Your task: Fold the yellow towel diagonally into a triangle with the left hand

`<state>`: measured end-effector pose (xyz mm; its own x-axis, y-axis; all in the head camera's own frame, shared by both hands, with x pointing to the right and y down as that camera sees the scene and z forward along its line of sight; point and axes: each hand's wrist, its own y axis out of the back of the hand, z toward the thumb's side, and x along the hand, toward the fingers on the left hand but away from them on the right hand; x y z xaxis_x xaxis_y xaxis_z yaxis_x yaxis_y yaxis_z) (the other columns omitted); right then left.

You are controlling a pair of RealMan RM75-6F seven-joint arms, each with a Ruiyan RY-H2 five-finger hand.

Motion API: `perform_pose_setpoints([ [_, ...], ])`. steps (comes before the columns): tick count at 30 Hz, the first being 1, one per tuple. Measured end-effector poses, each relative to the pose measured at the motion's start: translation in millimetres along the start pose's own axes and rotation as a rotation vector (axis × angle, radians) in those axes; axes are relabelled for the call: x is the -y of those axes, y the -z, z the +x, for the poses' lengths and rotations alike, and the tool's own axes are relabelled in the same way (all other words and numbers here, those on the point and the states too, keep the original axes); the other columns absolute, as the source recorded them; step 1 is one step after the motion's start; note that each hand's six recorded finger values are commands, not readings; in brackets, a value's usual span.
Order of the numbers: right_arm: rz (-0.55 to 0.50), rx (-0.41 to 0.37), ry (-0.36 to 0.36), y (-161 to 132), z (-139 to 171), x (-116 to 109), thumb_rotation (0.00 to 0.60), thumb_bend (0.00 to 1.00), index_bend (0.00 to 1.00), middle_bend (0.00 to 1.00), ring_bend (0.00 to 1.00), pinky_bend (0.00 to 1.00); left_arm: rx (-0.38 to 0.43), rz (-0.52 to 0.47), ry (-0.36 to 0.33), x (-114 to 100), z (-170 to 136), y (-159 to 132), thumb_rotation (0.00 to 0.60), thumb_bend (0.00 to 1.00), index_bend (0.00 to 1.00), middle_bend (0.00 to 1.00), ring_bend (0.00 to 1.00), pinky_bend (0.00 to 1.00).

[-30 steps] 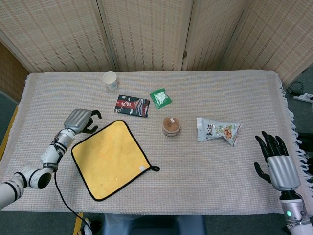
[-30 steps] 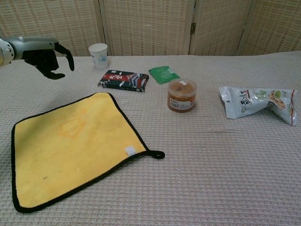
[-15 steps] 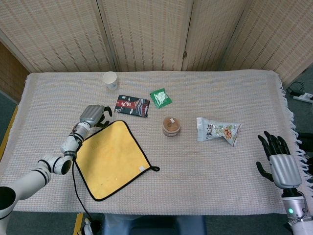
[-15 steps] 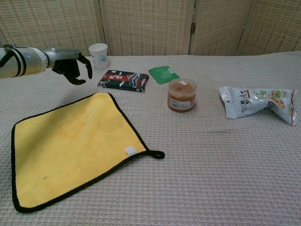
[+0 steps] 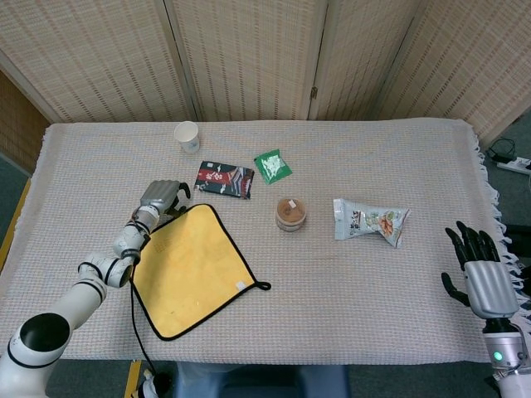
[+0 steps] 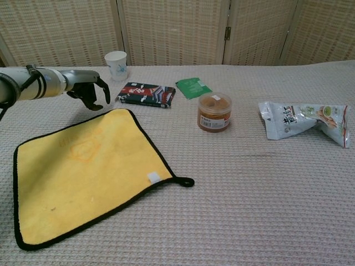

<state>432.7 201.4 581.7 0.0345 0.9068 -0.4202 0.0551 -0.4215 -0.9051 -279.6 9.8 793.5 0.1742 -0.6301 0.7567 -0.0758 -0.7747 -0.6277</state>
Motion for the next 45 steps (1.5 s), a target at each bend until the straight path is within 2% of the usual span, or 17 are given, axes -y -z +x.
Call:
perform_pose_setpoints([
  [16,0.003,0.01,0.002,2,1,-1,0.6,0.45,0.0,0.0,0.0,0.0,-0.005,-0.01,0.03,18,8,-7,0.6,0.46,0.4,1.0,1.0,1.0],
  [22,0.006,0.019,0.007,4,1,-2,0.6,0.45,0.0,0.0,0.0,0.0,0.007,-0.018,0.032,23,8,-11,0.6,0.46,0.51,1.0,1.0,1.0],
  [28,0.004,0.019,0.009,4,2,-3,0.6,0.45,0.0,0.0,0.0,0.0,0.04,-0.02,0.014,27,7,-17,0.6,0.46,0.63,1.0,1.0,1.0],
  [37,-0.004,0.01,0.004,3,3,-3,0.6,0.45,0.0,0.0,0.0,0.0,0.111,-0.037,-0.037,24,2,-26,0.6,0.46,0.62,1.0,1.0,1.0],
  [45,-0.012,-0.013,-0.002,-1,5,-3,0.6,0.45,0.0,0.0,0.0,0.0,0.236,-0.05,-0.107,24,-25,-31,0.6,0.46,0.62,1.0,1.0,1.0],
])
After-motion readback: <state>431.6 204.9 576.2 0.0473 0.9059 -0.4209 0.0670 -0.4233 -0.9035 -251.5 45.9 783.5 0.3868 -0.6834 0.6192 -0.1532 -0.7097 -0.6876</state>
